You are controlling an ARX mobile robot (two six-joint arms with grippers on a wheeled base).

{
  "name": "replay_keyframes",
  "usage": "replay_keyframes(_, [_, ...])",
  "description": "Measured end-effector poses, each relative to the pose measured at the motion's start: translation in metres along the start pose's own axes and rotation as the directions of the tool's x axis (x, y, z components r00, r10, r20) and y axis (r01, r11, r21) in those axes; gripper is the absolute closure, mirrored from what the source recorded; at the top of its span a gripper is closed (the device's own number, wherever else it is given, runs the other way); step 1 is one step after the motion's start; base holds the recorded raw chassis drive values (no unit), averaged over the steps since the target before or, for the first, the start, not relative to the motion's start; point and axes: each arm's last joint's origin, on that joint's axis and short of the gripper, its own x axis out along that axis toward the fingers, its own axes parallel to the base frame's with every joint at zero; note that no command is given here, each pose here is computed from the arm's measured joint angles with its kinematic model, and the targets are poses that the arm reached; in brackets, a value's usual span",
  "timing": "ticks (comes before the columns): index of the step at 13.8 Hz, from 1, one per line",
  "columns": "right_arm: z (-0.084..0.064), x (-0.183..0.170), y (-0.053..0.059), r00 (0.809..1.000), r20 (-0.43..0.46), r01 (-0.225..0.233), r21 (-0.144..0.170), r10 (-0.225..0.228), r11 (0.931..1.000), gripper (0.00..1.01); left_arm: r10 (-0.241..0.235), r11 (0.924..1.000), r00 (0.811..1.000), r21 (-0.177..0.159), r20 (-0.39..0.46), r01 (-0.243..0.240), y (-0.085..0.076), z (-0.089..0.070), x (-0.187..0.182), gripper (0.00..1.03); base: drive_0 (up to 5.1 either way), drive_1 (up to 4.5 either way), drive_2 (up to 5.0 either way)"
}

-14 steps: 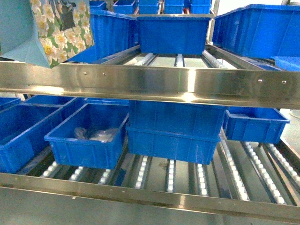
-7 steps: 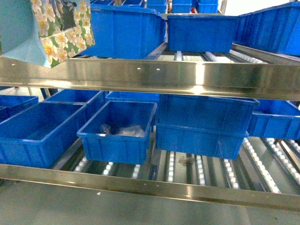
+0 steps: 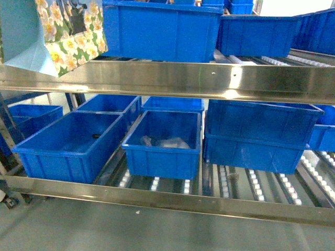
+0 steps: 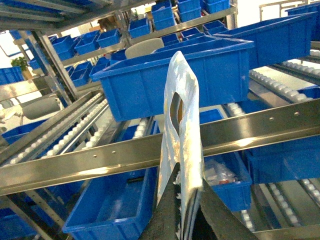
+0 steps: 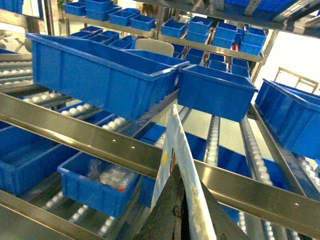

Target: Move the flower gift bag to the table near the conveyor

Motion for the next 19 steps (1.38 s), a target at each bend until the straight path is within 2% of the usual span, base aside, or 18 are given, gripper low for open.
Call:
replay_keyframes(10, [0.0000,0.0000,0.0002,1.000,0.001,-0.001,-0.001,0.001,1.0000,0.99,0.001,1.0000,1.000,0.000,0.000,-0.001,0.0001,0.0000,-0.0001,1.01,-4.9,1.62,3.2])
replay_keyframes(19, [-0.0001,0.0000,0.0001,1.000,0.001,-0.001,0.000,0.001,1.0000,0.99,0.001,1.0000,1.000,0.000,-0.001,-0.001,0.0001,0.0001,-0.0001,1.01,-4.7,3.71,1.1])
